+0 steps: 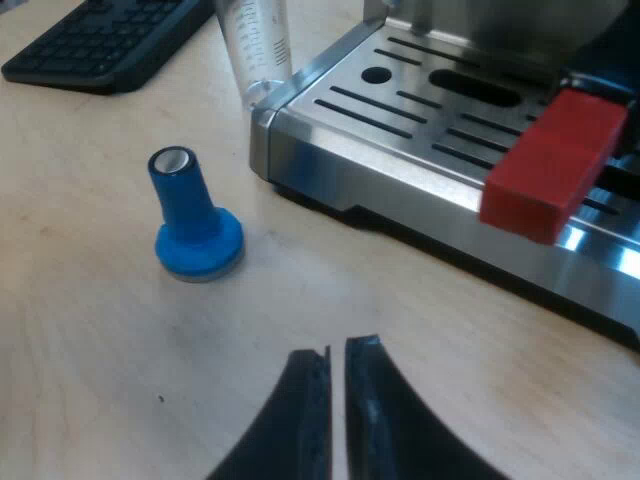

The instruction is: Grind coffee beans and then tamp

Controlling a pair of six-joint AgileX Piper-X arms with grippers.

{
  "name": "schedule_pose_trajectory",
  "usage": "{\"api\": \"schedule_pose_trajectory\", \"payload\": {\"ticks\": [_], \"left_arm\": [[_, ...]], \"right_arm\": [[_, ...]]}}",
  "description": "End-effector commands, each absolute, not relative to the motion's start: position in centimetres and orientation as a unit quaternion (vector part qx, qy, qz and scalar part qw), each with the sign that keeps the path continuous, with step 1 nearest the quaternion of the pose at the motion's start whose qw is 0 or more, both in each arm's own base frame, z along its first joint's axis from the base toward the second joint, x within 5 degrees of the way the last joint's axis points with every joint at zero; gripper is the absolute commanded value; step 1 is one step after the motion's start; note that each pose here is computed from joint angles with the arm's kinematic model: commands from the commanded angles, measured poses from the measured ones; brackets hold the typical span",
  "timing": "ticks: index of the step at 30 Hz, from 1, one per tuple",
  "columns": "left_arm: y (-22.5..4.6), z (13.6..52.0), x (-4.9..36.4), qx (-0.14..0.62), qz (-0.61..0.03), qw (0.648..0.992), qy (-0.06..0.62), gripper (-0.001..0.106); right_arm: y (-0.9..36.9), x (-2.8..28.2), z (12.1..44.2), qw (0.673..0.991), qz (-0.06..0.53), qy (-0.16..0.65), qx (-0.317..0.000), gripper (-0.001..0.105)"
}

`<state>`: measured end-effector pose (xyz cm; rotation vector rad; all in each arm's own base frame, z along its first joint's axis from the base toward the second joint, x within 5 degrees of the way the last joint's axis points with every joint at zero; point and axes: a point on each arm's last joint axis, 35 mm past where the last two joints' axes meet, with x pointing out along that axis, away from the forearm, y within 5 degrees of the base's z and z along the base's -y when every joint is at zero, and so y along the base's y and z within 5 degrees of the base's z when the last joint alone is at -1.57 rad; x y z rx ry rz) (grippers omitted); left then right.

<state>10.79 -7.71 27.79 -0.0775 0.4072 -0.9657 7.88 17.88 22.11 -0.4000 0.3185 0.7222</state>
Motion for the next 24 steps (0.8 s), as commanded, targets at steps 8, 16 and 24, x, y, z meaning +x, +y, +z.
{"api": "schedule_pose_trajectory", "payload": {"ticks": [8,16,24], "left_arm": [[-7.8,27.9,10.8,-0.037,-0.465,0.864,0.190,0.074],[-7.8,27.9,10.8,-0.037,-0.465,0.864,0.190,0.074],[-7.8,27.9,10.8,-0.037,-0.465,0.864,0.190,0.074]], "right_arm": [[18.9,7.7,21.9,0.953,0.236,0.124,-0.143,0.000],[19.6,8.0,21.2,0.960,0.219,0.124,-0.126,0.000],[20.6,8.4,20.2,0.967,0.192,0.113,-0.122,0.000]]}}
